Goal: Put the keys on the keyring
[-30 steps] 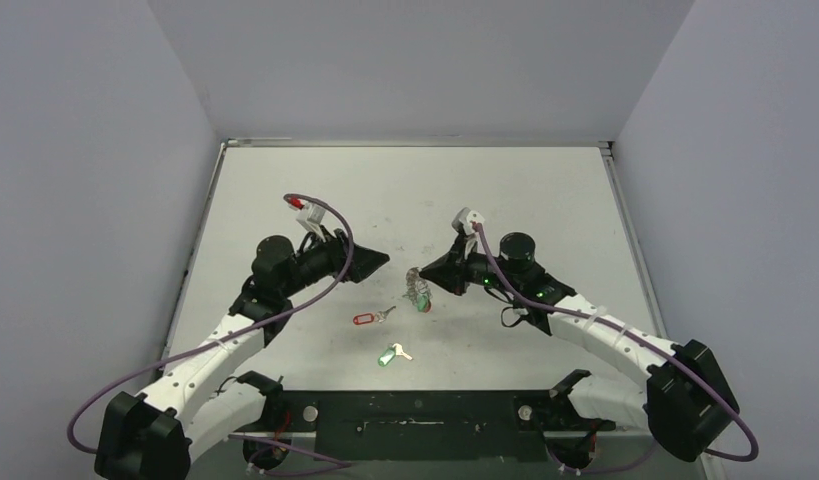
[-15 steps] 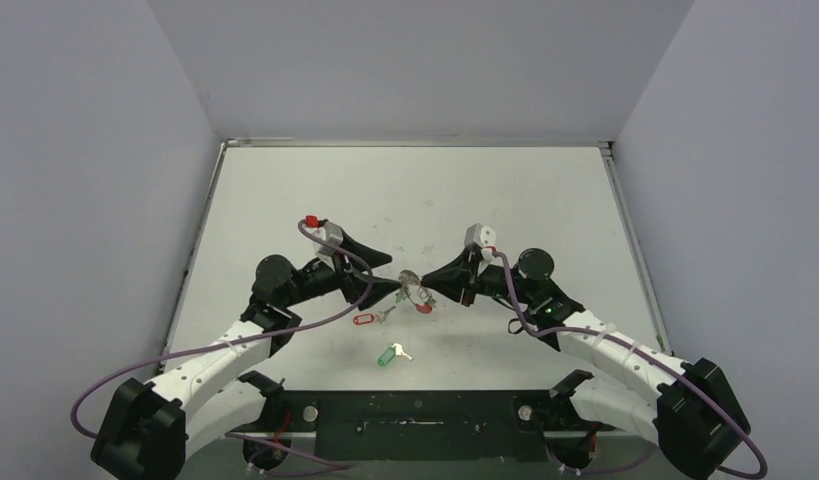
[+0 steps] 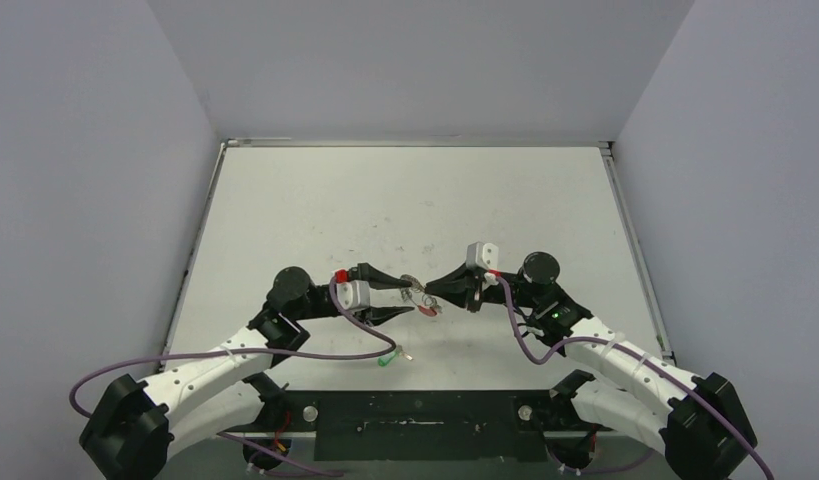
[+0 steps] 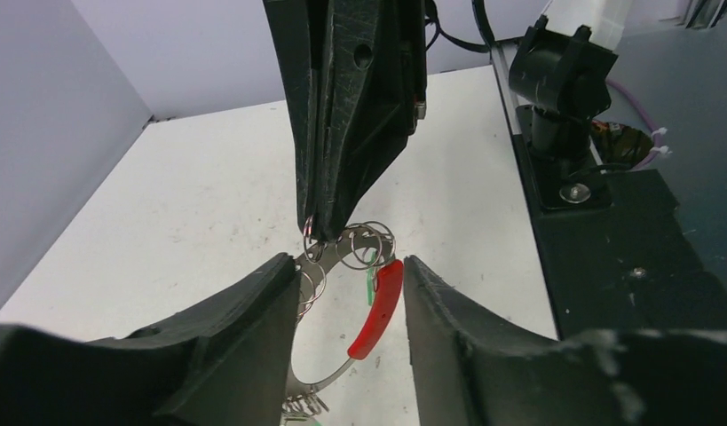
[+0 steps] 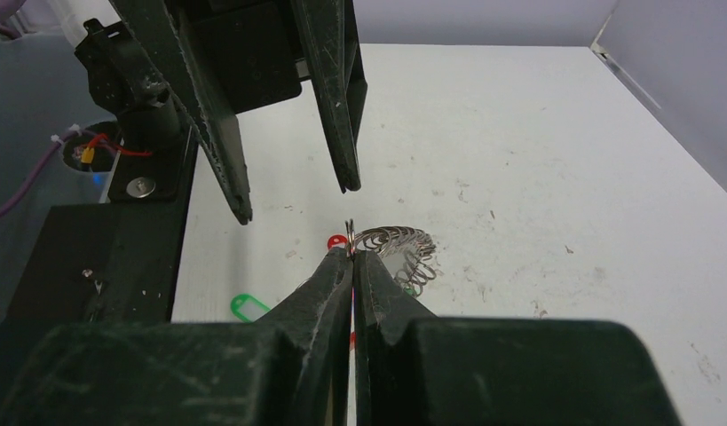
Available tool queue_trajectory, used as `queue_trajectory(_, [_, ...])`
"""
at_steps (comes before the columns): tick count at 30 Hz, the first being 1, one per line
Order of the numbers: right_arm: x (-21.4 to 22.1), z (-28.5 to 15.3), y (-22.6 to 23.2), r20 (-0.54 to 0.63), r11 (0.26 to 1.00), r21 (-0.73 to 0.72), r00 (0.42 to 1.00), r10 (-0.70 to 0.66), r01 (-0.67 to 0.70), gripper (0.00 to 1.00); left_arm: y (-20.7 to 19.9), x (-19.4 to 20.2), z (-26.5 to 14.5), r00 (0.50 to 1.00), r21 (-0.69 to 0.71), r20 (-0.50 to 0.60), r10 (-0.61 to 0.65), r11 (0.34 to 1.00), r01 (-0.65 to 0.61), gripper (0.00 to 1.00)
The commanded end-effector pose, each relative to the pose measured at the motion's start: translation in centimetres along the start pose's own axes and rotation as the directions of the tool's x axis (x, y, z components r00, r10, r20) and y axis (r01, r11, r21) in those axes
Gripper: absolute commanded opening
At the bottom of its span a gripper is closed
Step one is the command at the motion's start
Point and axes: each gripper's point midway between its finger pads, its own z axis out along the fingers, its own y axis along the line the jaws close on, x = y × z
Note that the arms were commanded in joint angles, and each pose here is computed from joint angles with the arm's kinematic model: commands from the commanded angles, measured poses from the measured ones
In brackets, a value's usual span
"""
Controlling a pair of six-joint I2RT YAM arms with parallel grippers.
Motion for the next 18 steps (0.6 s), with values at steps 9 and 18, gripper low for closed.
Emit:
queue_trajectory(9, [-3.9,0.2,-0.1,0.089,0.993,-0.003,0.989,-0.117,0.117,0.00,1.9,-1.4,1.3,0.994,-0.064,0.040,0.104,0.993,-0.101,0.30])
queue_trajectory(18, [-3.9,0.3,0.1,0.089,0.994,-0.003,0.990,-0.113,0.114,0.00,2.0,-1.4,2.2,0.995,-0.063,0.058,0.083,0.995,-0.079,0.27])
